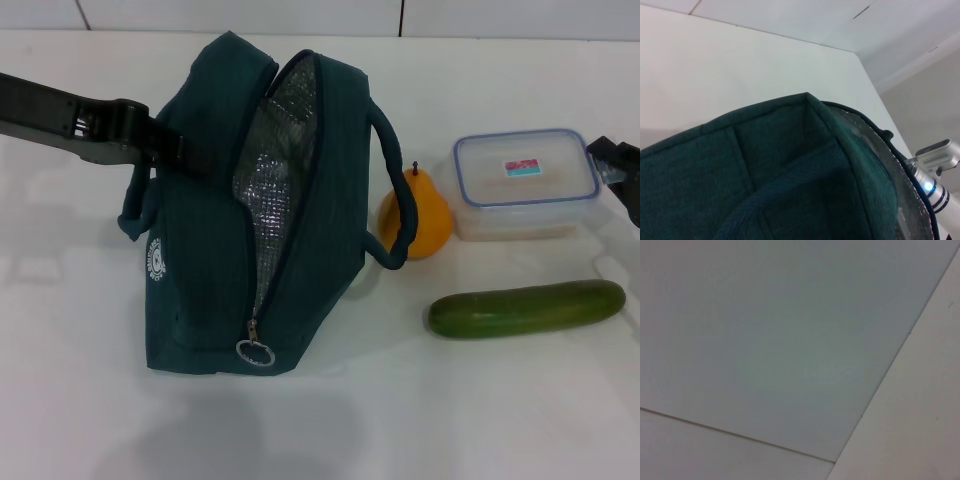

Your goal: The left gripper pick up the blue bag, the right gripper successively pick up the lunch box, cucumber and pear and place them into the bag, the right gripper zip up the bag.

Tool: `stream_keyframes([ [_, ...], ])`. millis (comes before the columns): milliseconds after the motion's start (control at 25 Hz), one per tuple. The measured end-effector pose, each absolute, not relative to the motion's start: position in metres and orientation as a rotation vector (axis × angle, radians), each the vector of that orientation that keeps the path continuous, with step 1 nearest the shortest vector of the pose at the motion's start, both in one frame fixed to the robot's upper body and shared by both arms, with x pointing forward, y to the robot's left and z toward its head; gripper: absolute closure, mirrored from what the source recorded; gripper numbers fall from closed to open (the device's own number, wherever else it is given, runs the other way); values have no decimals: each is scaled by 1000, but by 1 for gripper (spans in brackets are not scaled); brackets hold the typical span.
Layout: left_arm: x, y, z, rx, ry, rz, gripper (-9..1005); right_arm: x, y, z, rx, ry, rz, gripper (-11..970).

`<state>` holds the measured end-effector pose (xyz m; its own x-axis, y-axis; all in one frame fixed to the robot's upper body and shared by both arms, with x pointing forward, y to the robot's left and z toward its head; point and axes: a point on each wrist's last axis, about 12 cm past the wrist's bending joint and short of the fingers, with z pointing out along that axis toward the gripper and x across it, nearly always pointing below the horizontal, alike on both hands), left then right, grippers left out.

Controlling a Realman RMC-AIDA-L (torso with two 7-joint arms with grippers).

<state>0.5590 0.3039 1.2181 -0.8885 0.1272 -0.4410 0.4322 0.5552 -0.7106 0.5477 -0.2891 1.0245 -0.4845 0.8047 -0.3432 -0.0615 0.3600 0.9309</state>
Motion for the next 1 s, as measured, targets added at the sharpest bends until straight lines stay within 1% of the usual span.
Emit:
stream_keyframes([
  [40, 559, 304, 1218, 459, 2454, -1258, 955, 548, -289, 1024, 662, 1747, 1245, 683],
  [280, 559, 303, 1218, 462, 2452, -1259, 955, 546, -290, 1024, 658, 1744, 1245, 818],
  [480, 559, 303, 1217, 465, 2450, -1261, 954, 544, -291, 1025, 643, 1741, 1244, 856],
  [1000, 559, 304, 1216, 462, 2456, -1260, 954, 536, -303, 1029, 612, 1685, 1241, 860],
])
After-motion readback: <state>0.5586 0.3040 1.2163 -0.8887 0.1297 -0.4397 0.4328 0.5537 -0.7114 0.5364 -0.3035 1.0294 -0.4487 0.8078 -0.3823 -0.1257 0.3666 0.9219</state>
